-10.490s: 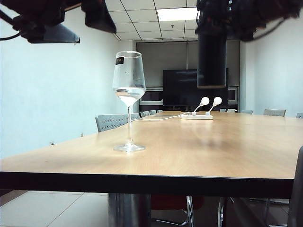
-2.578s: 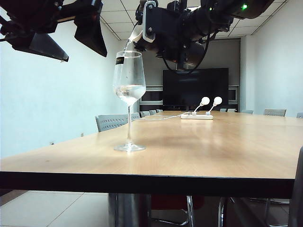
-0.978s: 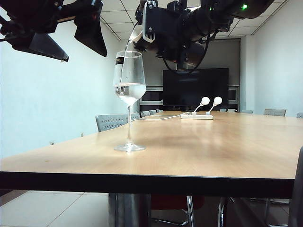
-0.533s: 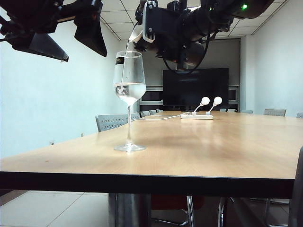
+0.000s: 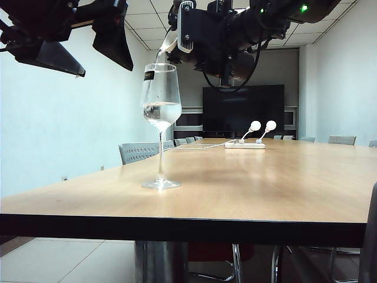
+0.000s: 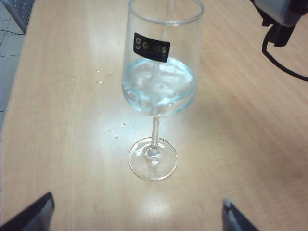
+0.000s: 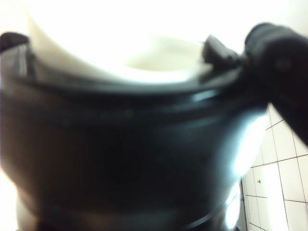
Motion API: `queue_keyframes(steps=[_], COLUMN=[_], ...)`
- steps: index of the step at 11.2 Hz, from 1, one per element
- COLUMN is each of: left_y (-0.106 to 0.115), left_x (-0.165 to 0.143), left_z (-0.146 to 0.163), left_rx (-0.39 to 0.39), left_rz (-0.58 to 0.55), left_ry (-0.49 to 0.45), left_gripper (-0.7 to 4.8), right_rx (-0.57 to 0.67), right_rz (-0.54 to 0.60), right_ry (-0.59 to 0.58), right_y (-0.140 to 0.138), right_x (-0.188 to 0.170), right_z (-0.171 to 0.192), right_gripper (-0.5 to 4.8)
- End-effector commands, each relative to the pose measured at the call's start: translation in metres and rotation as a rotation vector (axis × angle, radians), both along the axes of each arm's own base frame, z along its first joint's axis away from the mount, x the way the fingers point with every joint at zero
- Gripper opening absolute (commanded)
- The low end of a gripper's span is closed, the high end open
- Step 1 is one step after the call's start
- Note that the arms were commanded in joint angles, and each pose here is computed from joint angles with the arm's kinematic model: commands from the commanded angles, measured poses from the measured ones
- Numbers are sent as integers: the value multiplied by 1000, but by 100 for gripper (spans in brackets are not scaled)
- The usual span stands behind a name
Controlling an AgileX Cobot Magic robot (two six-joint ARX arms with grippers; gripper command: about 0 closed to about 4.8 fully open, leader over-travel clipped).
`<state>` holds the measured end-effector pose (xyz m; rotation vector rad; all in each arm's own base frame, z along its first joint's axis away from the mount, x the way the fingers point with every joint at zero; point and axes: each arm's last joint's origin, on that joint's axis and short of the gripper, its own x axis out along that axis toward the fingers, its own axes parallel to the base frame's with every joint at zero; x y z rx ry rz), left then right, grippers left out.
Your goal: Pick up the black thermos cup, pour some water from it into the stemmed glass, and then put the thermos cup back on the table.
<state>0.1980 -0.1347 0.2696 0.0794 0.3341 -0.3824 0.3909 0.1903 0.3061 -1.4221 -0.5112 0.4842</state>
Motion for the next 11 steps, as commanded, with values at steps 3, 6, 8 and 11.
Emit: queue_keyframes(steps=[3, 6, 8, 11], left_y=[0, 0, 0, 0], left_x=[0, 0, 0, 0], left_z=[3, 2, 2, 2], left_rx=[-6, -5, -5, -5], left_rz=[-3, -3, -3, -3], left_ry=[-6, -5, -4, -4], left_gripper=[458, 458, 458, 458], right_rx=[61, 42, 24, 25], right_rz=[-1, -3, -6, -6], right_ry=[-113, -128, -142, -141], right_y=[-2, -2, -2, -2], right_x=[-4, -4, -4, -4], right_z=[22, 22, 22, 22], right_gripper=[166, 165, 165, 165])
